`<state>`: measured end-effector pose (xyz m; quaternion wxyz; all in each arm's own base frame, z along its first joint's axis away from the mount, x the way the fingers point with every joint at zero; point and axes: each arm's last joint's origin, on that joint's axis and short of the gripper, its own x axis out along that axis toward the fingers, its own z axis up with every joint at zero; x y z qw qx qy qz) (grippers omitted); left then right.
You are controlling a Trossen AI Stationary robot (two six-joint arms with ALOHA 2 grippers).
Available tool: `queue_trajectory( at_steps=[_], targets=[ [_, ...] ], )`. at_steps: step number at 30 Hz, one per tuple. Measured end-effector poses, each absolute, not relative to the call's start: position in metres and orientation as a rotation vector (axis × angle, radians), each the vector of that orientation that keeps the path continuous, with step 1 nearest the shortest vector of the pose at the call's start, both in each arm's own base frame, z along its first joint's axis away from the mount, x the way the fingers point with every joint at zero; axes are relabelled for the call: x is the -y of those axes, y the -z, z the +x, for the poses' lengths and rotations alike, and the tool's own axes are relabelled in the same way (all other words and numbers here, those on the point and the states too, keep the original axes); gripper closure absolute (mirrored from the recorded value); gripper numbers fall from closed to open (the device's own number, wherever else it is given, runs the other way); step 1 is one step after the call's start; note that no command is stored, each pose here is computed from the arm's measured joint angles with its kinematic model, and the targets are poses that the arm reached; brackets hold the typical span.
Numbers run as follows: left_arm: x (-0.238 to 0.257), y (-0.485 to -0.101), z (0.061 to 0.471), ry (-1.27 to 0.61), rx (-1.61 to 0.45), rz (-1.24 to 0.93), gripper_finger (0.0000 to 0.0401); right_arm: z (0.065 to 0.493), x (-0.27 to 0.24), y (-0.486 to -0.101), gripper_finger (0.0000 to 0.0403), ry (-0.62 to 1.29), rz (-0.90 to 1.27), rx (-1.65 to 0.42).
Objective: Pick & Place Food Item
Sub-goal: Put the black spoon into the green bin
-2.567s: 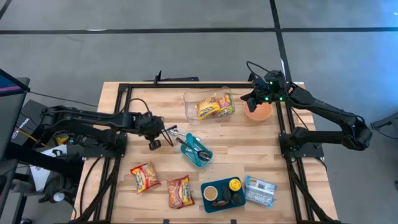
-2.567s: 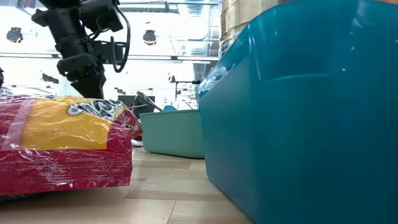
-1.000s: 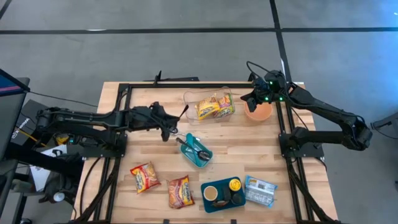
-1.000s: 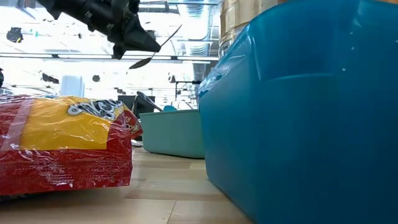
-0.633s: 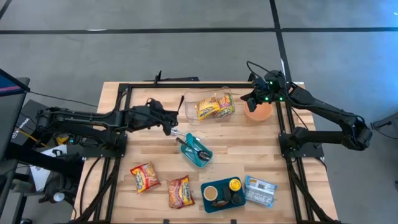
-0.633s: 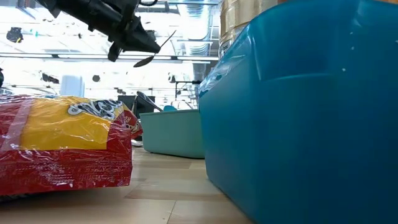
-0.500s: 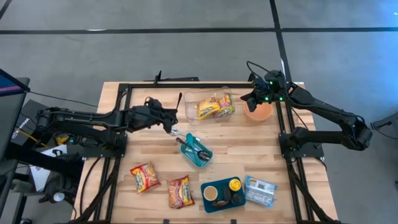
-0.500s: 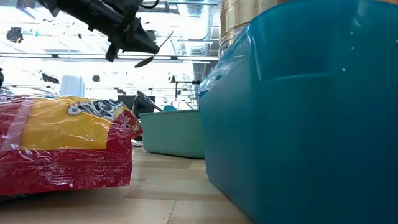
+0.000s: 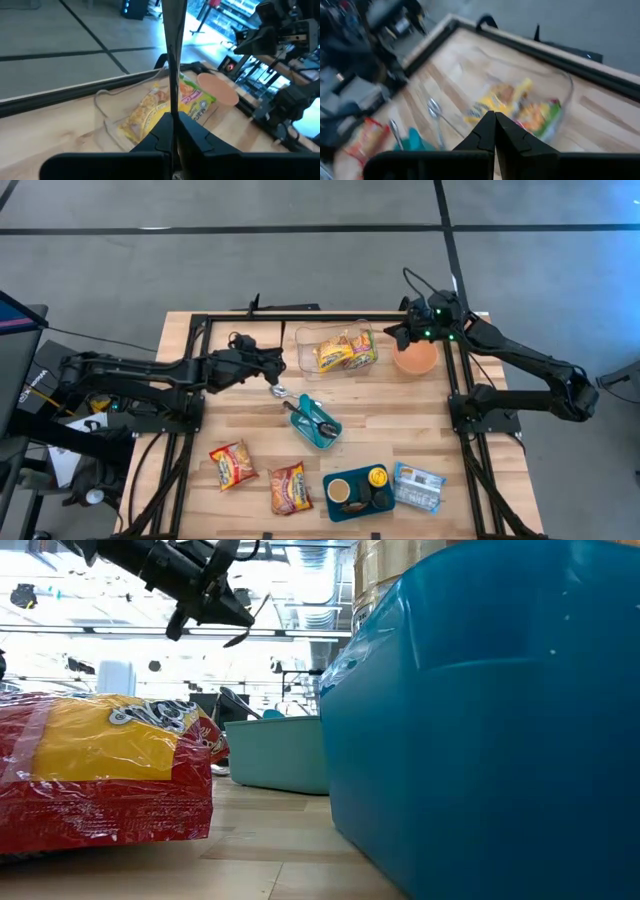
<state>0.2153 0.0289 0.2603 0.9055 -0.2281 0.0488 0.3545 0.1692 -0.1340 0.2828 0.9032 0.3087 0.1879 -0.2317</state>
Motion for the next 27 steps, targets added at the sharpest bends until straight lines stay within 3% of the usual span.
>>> queue_trajectory(
  at_steps=[9, 27],
  targets=[
    [-0.031, -0.248, 0.245, -0.712, -0.025, -0.495, 0.0399, 0.19, 0.134, -0.296, 0.0403, 0.414, 0.712, -0.193],
    [-0.035, -0.234, 0.314, -0.714, -0.019, -0.493, 0.0399, 0.238, 0.137, -0.281, 0.0403, 0.351, 0.847, -0.12]
  ],
)
